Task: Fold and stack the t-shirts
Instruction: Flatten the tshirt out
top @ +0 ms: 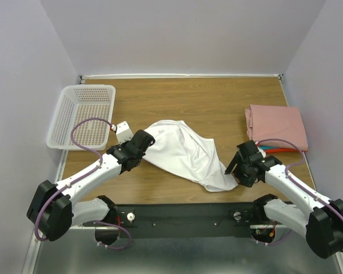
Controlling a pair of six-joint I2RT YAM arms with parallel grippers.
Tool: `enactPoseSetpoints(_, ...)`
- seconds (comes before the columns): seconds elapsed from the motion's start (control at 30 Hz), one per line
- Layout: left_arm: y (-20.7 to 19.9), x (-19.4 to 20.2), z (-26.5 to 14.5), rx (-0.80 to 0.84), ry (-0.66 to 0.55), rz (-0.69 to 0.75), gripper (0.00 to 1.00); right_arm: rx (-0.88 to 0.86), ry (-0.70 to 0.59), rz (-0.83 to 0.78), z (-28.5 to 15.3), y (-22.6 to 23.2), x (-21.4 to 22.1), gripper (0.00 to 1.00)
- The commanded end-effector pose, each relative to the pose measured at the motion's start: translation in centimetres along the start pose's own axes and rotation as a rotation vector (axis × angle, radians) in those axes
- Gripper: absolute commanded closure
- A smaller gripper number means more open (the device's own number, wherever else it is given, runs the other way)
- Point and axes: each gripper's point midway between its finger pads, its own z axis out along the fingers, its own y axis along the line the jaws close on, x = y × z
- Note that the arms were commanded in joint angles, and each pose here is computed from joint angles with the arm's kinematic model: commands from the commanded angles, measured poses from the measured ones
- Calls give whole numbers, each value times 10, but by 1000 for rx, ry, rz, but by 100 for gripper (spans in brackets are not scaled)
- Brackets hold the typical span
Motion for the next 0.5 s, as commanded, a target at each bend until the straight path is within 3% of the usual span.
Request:
enactPoseSetpoints(0.0,6,-12,0,-17,-60,-32,100,57,109,2,-1,-17,33,22)
enactPoseSetpoints(0.2,3,-9,-1,11,-50,-45,100,109,129,-19,2,-31,41,37)
enactPoseSetpoints(0.23,1,-9,-1,22,-49,-46,100,114,128,-27,3,-31,41,48)
enactPoseSetpoints(0.37,2,-7,0,13,-41,-41,100,95,138,-42,2,-26,41,62)
enactPoseSetpoints(0.47,3,-7,-1,11,-40,-46,100,94,150,-61,2,-29,45,81)
